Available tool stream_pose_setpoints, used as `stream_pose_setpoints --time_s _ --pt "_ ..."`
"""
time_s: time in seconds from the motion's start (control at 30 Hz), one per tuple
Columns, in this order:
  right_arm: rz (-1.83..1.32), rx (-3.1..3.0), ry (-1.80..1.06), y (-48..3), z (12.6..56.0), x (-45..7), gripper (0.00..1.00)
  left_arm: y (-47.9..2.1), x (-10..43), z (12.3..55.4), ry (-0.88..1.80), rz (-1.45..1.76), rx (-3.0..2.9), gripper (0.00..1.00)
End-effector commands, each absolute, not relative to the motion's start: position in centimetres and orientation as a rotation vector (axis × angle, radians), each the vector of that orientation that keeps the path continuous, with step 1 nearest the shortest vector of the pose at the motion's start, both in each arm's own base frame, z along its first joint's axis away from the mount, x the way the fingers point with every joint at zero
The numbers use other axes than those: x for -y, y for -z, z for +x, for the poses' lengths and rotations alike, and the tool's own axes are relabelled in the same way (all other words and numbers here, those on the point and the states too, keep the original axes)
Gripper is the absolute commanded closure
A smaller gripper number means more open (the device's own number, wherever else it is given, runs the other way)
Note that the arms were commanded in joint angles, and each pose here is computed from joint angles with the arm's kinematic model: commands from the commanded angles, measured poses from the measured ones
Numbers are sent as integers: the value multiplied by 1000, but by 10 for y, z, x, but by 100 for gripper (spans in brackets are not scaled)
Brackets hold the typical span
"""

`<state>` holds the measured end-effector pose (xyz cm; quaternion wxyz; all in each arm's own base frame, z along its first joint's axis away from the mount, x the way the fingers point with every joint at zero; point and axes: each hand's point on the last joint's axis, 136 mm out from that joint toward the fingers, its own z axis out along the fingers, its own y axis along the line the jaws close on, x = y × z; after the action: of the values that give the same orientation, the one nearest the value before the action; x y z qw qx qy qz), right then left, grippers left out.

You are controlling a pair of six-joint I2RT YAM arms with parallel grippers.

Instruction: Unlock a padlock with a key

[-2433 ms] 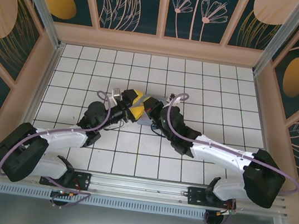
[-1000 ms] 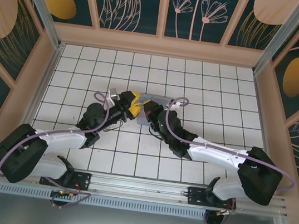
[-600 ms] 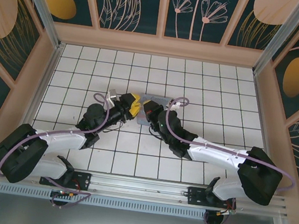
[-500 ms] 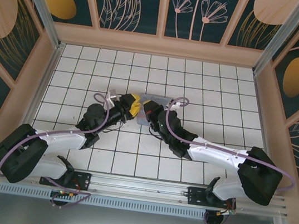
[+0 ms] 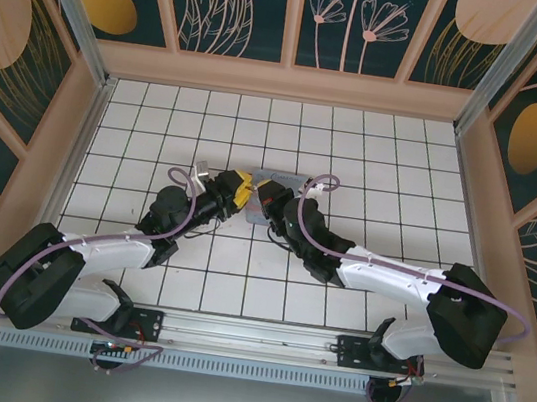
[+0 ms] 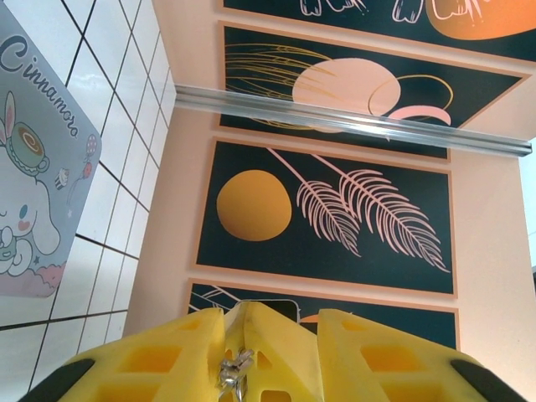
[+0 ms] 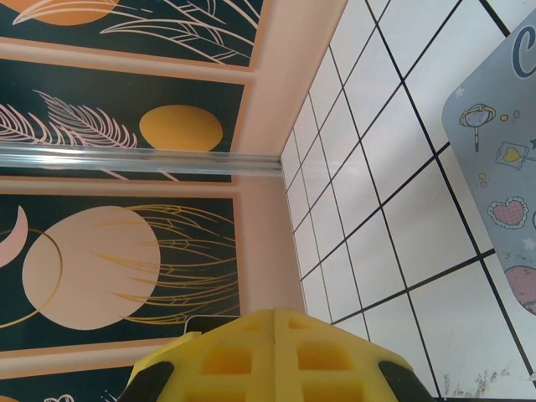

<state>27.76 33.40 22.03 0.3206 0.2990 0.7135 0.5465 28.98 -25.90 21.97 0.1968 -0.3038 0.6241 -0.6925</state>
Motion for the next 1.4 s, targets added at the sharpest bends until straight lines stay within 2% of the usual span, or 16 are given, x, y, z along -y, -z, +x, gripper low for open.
stream_pose_setpoints --time_s 0.0,1.07,1.37 --pt "792 -1855 -1448 -224 277 -335 100 -221 257 287 1921 -830 -1737 66" --pt "785 -1872 -1456 -220 275 -341 100 -211 253 287 1874 -850 -1756 87" --pt "783 -1877 -1447 -220 276 -342 100 -210 253 288 1853 -845 -1768 100"
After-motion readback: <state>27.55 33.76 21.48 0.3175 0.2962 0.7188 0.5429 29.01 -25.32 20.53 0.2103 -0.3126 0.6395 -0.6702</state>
